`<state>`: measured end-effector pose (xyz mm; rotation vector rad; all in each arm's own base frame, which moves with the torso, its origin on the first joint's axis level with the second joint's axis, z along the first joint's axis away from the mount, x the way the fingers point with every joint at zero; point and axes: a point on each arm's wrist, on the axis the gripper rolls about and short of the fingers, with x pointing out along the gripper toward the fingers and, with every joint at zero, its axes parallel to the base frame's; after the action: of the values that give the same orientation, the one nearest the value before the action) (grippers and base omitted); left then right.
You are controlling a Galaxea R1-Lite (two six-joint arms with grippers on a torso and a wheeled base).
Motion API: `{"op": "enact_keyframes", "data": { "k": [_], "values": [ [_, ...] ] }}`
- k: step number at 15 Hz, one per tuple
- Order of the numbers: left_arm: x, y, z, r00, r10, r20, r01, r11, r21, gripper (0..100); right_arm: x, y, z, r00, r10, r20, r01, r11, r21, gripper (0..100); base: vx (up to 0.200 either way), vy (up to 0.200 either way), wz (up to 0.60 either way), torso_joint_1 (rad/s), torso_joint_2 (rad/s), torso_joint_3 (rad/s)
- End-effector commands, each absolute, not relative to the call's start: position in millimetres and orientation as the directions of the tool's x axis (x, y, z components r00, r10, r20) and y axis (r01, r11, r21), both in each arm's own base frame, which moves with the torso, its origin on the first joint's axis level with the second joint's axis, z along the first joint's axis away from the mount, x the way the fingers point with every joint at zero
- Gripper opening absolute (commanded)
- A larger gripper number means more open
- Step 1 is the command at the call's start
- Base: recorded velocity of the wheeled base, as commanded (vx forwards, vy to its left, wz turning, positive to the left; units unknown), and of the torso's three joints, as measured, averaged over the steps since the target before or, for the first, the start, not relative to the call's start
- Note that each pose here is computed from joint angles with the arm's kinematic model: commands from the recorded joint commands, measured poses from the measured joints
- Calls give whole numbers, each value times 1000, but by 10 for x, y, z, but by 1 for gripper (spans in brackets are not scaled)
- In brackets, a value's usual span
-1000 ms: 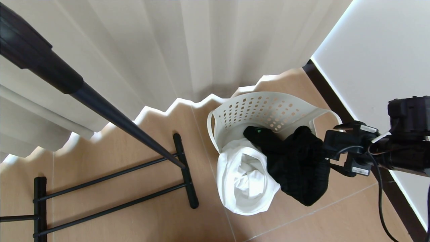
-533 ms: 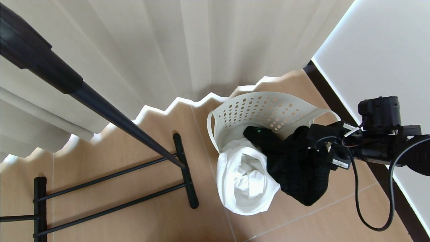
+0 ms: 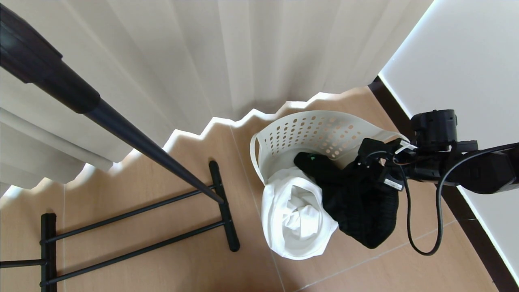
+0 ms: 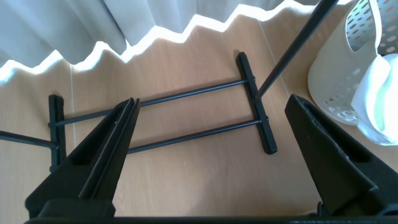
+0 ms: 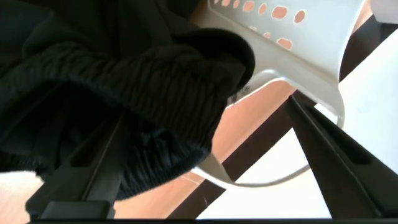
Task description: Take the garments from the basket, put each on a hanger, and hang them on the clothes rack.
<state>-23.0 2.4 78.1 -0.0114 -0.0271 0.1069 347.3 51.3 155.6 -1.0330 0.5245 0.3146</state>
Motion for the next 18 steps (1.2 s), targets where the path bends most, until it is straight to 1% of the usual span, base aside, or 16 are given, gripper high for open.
{"op": "enact_keyframes", "data": {
  "k": [1,2,3,5,7,10,12,14,15,16,17,18],
  "values": [
    [-230,24,781,994,107,26,-107,994,-14,100,3522,522,1551,836,5,-549,-482,484,-730,100,0,0,0,0,0,0],
    [-230,24,781,994,107,26,-107,994,-14,100,3527,523,1551,837,5,-547,-481,484,-731,0,0,0,0,0,0,0],
    [-230,24,781,994,107,26,-107,994,-14,100,3541,531,1540,837,10,-548,-480,494,-725,0,0,0,0,0,0,0],
    [-230,24,781,994,107,26,-107,994,-14,100,3563,533,1521,850,7,-527,-443,552,-707,0,0,0,0,0,0,0],
    [-230,24,781,994,107,26,-107,994,-14,100,3536,531,1569,857,14,-516,-435,558,-707,0,0,0,0,0,0,0],
    [-230,24,781,994,107,26,-107,994,-14,100,3379,507,1735,875,22,-483,-400,594,-698,0,0,0,0,0,0,0],
    [-230,24,781,994,107,26,-107,994,-14,100,3255,565,1839,887,46,-459,-388,611,-690,0,0,0,0,0,0,0],
    [-230,24,780,994,107,24,-107,994,-13,100,2925,687,2097,914,106,-391,-340,726,-597,0,0,0,0,0,0,0],
    [-230,24,781,994,107,26,-107,994,-14,100,2636,755,2242,925,156,-346,-326,795,-512,0,0,0,0,0,0,0],
    [-230,24,781,994,107,26,-107,994,-14,100,2515,774,2273,927,175,-333,-325,818,-474,0,0,0,0,0,0,0],
    [-230,24,781,994,107,26,-107,994,-12,100,2201,767,2293,926,211,-313,-327,863,-385,0,0,0,0,0,0,0],
    [-230,24,781,994,107,26,-107,994,-12,100,2061,731,2303,929,218,-299,-320,879,-354,0,0,0,0,0,0,0]
  ]
}}
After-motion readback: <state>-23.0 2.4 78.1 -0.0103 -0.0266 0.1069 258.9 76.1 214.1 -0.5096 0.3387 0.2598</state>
